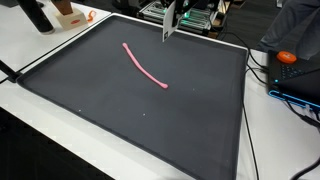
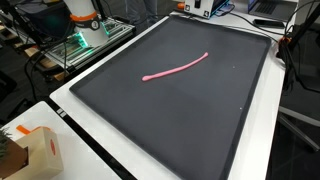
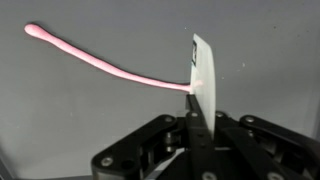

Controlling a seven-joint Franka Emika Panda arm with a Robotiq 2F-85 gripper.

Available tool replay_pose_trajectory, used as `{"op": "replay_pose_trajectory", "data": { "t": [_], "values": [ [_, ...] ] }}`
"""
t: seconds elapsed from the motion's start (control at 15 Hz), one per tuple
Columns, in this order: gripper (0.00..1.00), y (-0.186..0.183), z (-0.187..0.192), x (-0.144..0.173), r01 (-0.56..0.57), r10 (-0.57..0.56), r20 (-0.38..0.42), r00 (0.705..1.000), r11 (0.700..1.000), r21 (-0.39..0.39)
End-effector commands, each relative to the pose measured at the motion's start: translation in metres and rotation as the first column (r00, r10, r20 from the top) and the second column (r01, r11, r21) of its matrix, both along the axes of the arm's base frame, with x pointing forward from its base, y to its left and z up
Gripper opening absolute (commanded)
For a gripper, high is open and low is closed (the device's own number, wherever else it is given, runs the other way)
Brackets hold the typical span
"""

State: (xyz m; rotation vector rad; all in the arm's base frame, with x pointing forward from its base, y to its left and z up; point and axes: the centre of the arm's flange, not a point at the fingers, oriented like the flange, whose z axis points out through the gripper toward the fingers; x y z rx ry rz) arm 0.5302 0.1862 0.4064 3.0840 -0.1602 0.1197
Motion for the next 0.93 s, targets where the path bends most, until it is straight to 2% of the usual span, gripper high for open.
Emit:
{"op": "replay_pose_trajectory", "data": {
  "t": [0.0, 0.07, 0.2, 0.6, 0.87],
  "values": [
    [0.01, -0.001, -0.007, 0.007, 0.006, -0.006, -0.030, 1.000, 1.000, -0.001],
    [0.01, -0.001, -0.019, 0.019, -0.019, 0.021, -0.051, 0.998, 0.999, 0.042],
    [0.01, 0.000, -0.041, 0.040, -0.028, 0.032, -0.066, 0.997, 0.998, 0.058],
    [0.01, -0.006, -0.103, 0.099, -0.006, 0.008, -0.059, 0.998, 0.999, 0.038],
    [0.01, -0.023, -0.137, 0.114, 0.024, -0.020, -0.066, 0.998, 0.998, 0.058]
  ]
}}
